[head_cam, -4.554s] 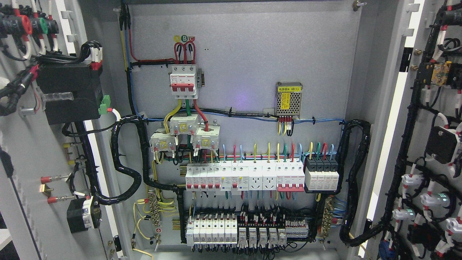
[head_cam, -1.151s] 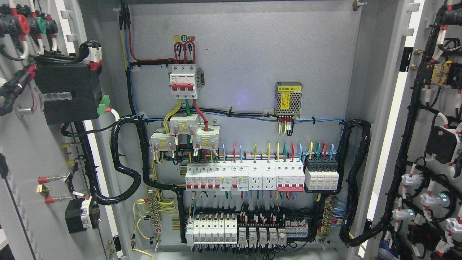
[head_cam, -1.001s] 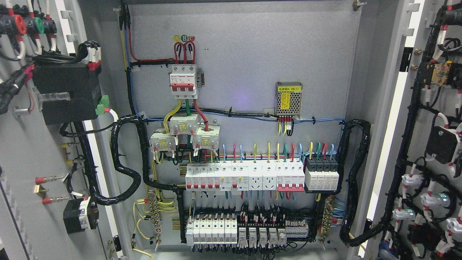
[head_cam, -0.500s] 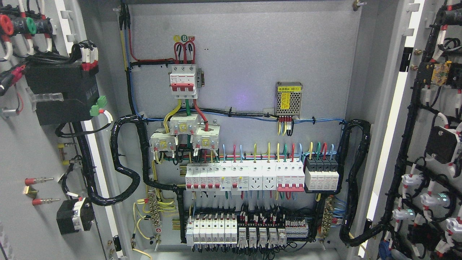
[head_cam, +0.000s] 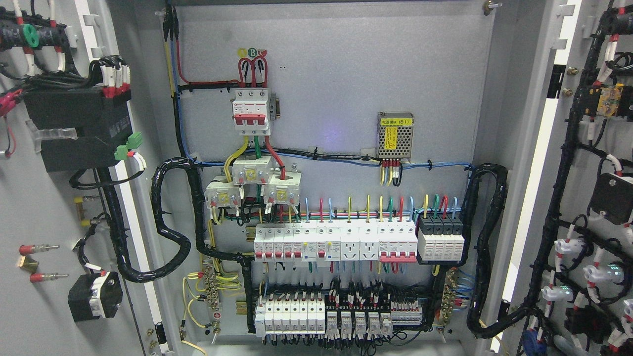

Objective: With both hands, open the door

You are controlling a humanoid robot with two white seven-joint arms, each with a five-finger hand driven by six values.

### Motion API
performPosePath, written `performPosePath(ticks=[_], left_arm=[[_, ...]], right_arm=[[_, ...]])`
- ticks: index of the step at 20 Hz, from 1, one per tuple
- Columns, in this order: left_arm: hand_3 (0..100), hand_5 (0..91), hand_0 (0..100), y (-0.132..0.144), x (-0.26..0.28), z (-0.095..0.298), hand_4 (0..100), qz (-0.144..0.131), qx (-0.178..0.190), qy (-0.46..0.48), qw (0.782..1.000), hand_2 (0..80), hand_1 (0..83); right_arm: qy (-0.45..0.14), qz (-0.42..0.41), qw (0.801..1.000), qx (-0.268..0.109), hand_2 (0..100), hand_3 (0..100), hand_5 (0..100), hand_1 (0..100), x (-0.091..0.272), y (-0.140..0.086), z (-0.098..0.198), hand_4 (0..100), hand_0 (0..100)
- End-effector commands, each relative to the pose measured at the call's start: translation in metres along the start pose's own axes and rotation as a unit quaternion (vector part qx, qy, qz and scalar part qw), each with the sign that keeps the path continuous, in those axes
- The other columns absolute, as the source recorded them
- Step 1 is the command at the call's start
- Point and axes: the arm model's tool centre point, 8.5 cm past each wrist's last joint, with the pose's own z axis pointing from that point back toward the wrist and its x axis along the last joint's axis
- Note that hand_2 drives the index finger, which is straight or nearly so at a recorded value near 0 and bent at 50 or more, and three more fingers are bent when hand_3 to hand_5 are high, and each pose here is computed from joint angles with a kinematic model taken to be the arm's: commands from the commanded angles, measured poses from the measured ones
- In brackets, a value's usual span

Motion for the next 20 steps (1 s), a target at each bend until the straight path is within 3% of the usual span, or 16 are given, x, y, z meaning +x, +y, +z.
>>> performPosePath(ticks=[1,14,20], left_arm=[[0,0.0,0,0.018,0.054,0.021,4,-0.054,0.017,-0.217,0.975,0.0,0.0],[0,0.0,0,0.040,0.069,0.037,4,-0.086,0.052,-0.216,0.971,0.0,0.0],[0,0.0,0,0.048,0.069,0.042,4,-0.101,0.060,-0.210,0.971,0.0,0.0]], right_arm=[[0.011,0.021,1.000,0.003,0,0,0,0,0.003,-0.015,0.001,0,0],[0.014,0.032,0.999,-0.021,0,0,0,0,0.005,-0.036,0.007,0,0],[0.010,0.024,1.000,-0.002,0,0,0,0,0.006,-0.034,0.011,0,0]])
